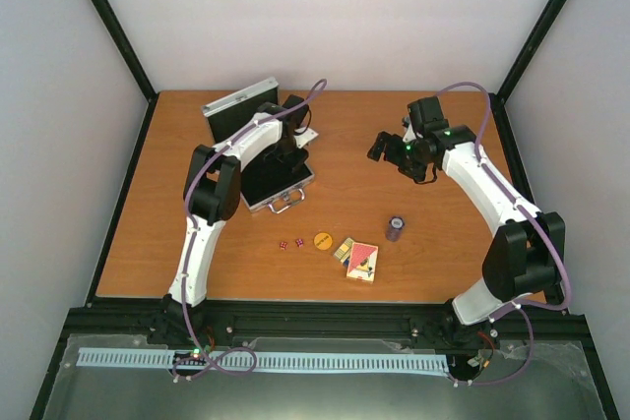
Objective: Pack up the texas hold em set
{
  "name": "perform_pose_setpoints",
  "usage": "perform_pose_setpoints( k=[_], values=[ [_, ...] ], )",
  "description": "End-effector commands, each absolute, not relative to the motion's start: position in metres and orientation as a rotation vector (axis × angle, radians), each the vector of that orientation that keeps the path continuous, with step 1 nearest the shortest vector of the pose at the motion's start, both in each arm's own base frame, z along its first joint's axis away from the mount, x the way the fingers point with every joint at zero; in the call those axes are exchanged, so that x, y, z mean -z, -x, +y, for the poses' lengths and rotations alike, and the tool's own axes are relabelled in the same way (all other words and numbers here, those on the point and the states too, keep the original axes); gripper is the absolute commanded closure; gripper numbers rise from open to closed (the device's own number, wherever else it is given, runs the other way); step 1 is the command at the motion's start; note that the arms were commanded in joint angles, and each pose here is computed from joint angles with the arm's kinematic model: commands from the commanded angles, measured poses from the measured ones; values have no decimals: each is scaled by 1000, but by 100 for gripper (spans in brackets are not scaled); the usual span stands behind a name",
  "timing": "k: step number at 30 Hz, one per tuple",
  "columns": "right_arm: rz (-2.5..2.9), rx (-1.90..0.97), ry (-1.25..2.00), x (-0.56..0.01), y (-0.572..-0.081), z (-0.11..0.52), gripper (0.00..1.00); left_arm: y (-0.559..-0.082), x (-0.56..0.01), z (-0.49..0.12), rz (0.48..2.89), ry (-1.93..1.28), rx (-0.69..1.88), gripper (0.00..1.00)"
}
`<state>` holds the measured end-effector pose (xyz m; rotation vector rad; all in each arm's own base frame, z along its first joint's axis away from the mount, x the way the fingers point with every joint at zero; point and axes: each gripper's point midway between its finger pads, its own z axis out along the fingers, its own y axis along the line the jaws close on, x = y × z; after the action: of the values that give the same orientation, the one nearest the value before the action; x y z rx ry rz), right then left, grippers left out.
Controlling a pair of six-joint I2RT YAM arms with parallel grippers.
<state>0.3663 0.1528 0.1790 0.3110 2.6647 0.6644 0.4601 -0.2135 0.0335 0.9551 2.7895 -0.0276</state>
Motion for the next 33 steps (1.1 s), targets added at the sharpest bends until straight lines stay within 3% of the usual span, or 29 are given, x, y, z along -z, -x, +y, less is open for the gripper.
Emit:
perform_pose_setpoints(
  k=[1, 33],
  values=[
    [2649, -673, -298, -181, -366, 150, 0, -478, -66, -207, 2709, -887, -55, 51],
    [2670, -698, -276, -170, -353, 151, 0, -484, -83, -189, 2639, -842, -256, 51]
  ],
)
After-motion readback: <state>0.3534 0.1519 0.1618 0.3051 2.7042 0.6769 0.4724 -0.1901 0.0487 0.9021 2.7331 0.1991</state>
